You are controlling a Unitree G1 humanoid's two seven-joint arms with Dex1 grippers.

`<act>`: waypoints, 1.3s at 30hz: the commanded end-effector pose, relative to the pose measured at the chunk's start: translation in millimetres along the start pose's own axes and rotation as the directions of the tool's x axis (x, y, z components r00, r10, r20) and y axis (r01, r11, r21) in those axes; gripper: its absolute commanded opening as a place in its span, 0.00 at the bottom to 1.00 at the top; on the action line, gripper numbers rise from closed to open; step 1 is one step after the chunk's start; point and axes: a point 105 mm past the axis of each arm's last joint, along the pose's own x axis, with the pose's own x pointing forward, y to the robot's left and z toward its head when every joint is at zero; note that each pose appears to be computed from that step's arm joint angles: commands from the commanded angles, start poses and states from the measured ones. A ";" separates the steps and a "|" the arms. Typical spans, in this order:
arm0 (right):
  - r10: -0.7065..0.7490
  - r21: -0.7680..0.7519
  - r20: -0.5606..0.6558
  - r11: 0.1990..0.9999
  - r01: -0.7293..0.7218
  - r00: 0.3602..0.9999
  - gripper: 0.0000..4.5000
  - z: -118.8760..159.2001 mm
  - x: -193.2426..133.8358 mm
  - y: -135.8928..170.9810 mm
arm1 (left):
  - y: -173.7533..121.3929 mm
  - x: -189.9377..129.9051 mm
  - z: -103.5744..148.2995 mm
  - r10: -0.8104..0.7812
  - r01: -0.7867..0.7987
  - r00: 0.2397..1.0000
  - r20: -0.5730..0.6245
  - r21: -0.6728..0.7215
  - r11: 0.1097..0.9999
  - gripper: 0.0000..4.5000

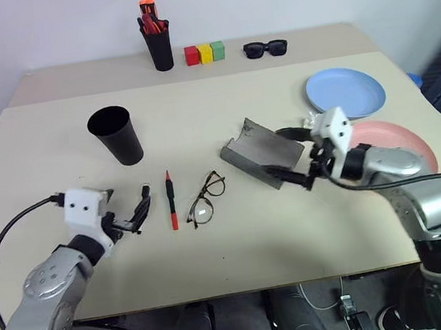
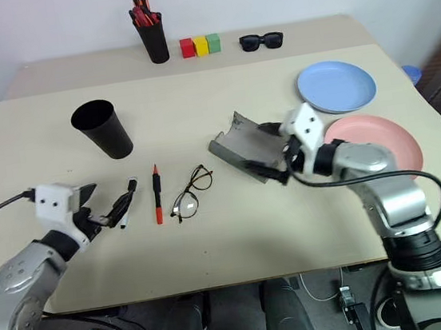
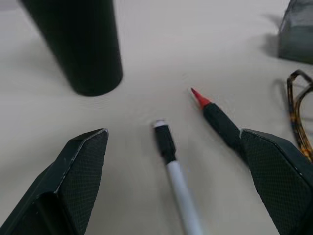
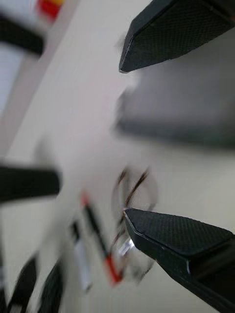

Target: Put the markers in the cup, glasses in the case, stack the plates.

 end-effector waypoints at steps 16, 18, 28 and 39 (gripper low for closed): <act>0.054 0.000 0.079 0.999 -0.054 0.995 1.00 5.8 32.5 43.2 | 2.8 34.6 -23.1 0.114 -0.172 0.922 -0.370 -0.128 0.977 0.81; 0.049 0.001 0.079 0.999 -0.050 0.996 1.00 5.3 32.3 42.7 | 5.8 34.6 -24.0 0.127 -0.187 0.915 -0.384 -0.125 0.974 0.59; 0.036 -0.018 0.097 0.999 -0.034 0.995 1.00 11.0 34.4 38.7 | -10.1 34.1 46.5 0.004 -0.008 0.999 0.040 0.089 0.996 0.02; -0.185 0.000 0.253 0.982 0.191 0.950 1.00 52.6 79.5 -2.4 | 44.2 46.9 179.0 0.236 -0.314 0.771 0.591 0.031 0.949 0.02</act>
